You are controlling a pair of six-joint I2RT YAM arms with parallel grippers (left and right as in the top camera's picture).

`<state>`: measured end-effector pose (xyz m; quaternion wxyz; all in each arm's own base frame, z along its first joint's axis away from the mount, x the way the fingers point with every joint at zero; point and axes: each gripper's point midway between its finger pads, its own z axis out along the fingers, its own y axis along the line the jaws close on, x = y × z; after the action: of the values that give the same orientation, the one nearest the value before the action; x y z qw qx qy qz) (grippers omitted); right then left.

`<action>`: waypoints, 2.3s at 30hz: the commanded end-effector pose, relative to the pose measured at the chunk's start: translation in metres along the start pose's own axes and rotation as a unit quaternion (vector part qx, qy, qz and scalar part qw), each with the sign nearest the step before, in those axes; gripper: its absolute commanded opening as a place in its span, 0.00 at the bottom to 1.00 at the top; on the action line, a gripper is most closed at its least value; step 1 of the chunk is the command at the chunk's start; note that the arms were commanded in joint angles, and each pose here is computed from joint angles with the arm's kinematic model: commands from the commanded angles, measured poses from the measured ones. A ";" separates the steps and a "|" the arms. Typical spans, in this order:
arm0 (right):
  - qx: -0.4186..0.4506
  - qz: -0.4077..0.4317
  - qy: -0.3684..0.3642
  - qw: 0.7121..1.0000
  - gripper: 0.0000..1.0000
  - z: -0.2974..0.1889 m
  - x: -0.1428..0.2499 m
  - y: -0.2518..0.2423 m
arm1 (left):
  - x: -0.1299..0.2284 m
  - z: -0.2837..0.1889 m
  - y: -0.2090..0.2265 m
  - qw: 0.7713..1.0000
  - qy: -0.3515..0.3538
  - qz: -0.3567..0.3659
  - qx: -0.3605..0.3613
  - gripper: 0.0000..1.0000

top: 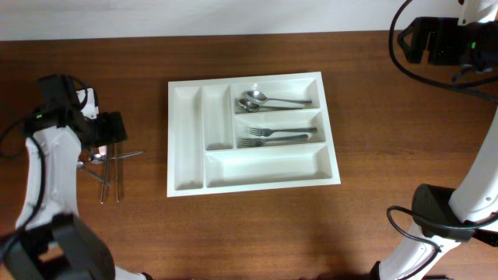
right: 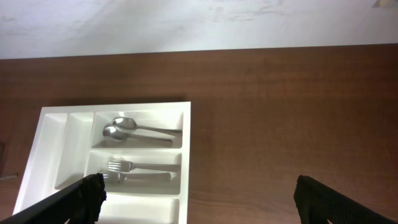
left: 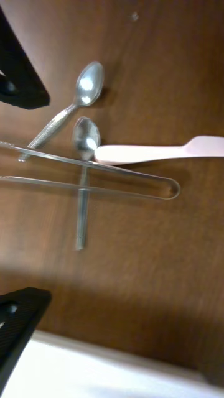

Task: Pack container
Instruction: 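Lower the left gripper onto the metal tongs and grasp them, then lift the tongs with the left gripper and swing them over the tray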

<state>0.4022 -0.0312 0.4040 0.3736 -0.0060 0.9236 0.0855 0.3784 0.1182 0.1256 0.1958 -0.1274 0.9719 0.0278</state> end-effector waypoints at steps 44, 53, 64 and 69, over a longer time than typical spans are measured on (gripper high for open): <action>0.002 0.006 -0.003 1.000 0.99 0.000 -0.002 -0.002 | 0.003 0.154 0.004 0.999 0.043 0.030 0.003 0.52; 0.002 0.006 -0.003 1.000 0.99 0.000 -0.002 -0.002 | 0.004 0.155 0.001 0.998 0.045 0.030 0.011 0.02; 0.002 0.006 -0.003 1.000 0.99 0.000 -0.002 -0.002 | -0.036 0.103 0.002 0.996 0.062 0.061 0.014 0.02; 0.002 0.006 -0.003 1.000 0.99 0.000 -0.002 -0.002 | -0.066 0.057 0.001 0.996 0.055 0.063 0.014 0.02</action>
<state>0.4025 -0.0313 0.4036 0.3726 -0.0006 0.9238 0.0877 0.4413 0.1370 0.0629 0.1080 -0.0755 0.9912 0.0143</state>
